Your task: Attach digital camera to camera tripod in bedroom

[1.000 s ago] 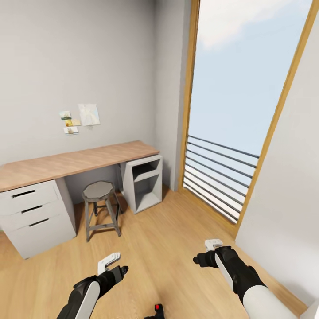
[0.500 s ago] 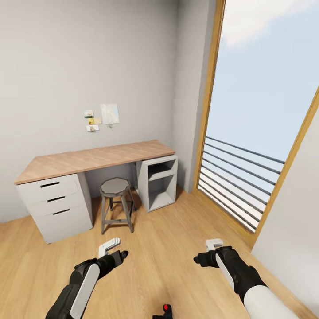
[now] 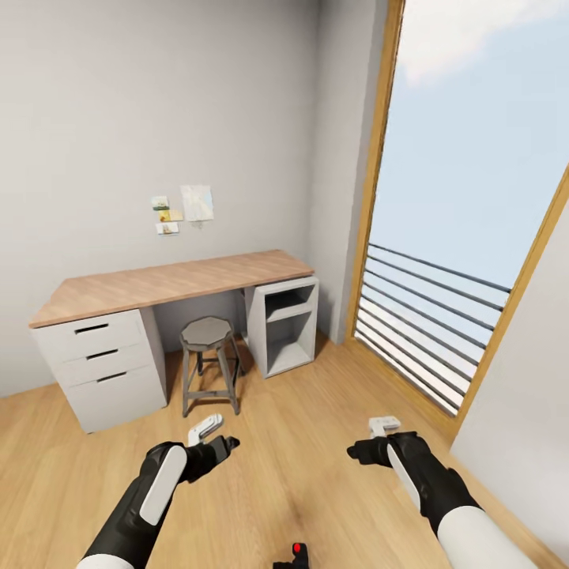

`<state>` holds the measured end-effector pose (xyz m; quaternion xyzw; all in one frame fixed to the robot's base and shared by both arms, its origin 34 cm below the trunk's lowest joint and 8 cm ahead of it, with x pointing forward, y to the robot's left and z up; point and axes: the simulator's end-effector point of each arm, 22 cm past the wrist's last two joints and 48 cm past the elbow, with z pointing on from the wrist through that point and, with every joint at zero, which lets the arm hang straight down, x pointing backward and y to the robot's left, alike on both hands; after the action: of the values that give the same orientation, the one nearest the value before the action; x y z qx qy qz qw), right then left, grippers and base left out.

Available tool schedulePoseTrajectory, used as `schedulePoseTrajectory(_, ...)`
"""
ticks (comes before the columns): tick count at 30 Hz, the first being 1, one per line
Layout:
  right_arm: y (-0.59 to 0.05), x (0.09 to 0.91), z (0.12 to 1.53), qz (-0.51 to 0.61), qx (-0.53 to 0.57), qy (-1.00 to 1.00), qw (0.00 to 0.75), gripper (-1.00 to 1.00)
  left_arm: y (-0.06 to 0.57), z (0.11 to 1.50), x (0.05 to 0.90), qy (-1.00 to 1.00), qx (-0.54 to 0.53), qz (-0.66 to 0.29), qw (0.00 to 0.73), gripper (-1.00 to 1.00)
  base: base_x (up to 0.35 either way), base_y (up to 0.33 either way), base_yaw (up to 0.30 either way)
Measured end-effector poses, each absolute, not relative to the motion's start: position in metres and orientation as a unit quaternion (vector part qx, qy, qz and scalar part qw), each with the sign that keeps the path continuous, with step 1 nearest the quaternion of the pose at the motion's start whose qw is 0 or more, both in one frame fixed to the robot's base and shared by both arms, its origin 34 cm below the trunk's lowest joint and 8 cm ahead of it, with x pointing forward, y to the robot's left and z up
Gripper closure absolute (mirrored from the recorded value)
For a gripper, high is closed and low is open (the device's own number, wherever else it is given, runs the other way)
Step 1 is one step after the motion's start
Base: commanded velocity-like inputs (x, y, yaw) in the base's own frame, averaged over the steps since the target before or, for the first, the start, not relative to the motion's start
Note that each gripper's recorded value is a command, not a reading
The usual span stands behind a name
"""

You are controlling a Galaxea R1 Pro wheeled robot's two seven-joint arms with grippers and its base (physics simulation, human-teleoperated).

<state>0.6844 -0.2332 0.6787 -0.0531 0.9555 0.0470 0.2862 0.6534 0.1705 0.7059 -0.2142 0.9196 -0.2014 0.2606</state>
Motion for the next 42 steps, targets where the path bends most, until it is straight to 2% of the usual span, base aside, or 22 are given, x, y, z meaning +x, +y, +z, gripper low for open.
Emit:
schedulePoseTrajectory(10,-0.233,0.688,0.683,0.047,-0.05,0.957,0.28,-1.0,0.166,0.67,0.643,0.927,-0.215,-0.196,0.235,-1.0,0.0,0.0,-0.046)
schedulePoseTrajectory(31,-0.225,0.656,0.608,0.047,-0.055,0.971,0.227,-1.0,0.17,0.614,0.627,0.933,-0.222,-0.19,0.213,-1.0,0.0,0.0,-0.27)
schedulePoseTrajectory(42,-0.224,0.652,0.585,0.05,-0.056,0.971,0.226,-1.0,0.173,0.592,0.625,0.933,-0.223,-0.187,0.213,-1.0,0.0,0.0,-0.044)
